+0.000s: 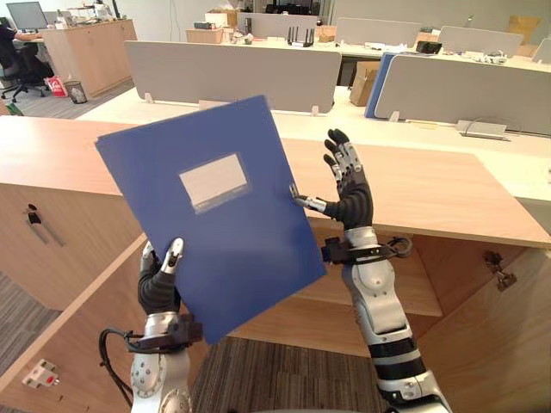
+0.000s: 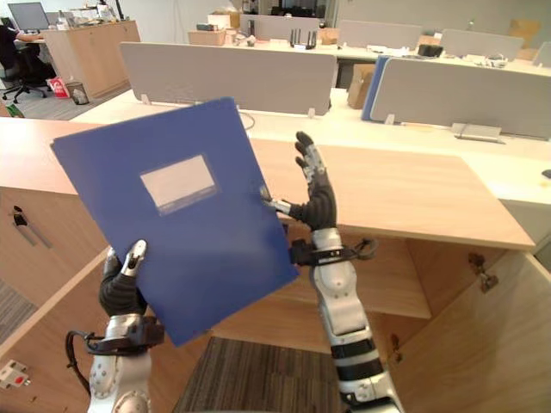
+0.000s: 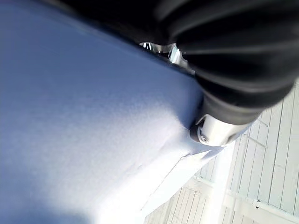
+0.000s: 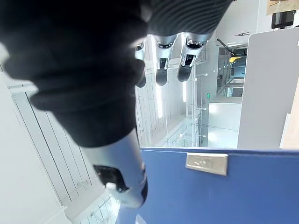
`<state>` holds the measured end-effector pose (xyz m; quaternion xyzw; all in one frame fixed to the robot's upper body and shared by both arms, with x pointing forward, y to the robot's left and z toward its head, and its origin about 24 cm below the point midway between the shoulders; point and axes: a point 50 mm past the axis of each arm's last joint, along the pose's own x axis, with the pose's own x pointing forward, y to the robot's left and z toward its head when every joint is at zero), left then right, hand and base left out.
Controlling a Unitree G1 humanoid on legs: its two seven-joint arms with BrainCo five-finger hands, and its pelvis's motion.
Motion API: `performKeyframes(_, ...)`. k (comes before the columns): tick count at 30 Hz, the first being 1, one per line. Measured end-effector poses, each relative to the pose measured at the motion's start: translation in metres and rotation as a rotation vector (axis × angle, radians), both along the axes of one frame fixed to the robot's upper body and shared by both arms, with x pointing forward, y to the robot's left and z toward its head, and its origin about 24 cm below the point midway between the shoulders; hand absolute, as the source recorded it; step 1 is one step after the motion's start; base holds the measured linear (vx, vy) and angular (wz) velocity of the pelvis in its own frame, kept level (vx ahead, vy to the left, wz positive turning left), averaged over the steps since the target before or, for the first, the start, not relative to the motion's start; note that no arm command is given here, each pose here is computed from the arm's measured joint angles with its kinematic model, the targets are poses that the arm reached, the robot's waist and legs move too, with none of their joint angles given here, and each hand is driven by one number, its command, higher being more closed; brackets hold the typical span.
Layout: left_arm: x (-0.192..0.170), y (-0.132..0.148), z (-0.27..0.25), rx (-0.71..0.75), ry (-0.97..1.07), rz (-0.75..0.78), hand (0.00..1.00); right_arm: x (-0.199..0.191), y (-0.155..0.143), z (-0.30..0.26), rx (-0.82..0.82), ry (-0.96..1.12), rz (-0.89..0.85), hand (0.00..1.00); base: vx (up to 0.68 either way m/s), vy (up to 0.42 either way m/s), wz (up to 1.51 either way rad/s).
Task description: Walk over to the cabinet, pick up the folder, carry it to the office cabinet, place the folder inside the office cabinet, then close the office cabinet door
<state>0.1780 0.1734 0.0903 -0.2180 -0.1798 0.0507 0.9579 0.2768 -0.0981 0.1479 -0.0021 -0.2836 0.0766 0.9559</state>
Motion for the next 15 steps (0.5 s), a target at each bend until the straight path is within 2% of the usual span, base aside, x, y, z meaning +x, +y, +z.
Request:
performKeyframes(9, -0.001, 0.0, 0.004, 0.005, -0.015, 0.014, 1.0, -0.013, 0.029, -0.014, -0.045, 0.048, 0.175, 0.0, 0.0, 0.0, 0.0)
performKeyframes(15, -0.001, 0.004, 0.004, 0.02, -0.013, 0.028, 1.0, -0.012, 0.03, -0.02, 0.041, 0.099, 0.259, 0.0, 0.0, 0.0, 0.0)
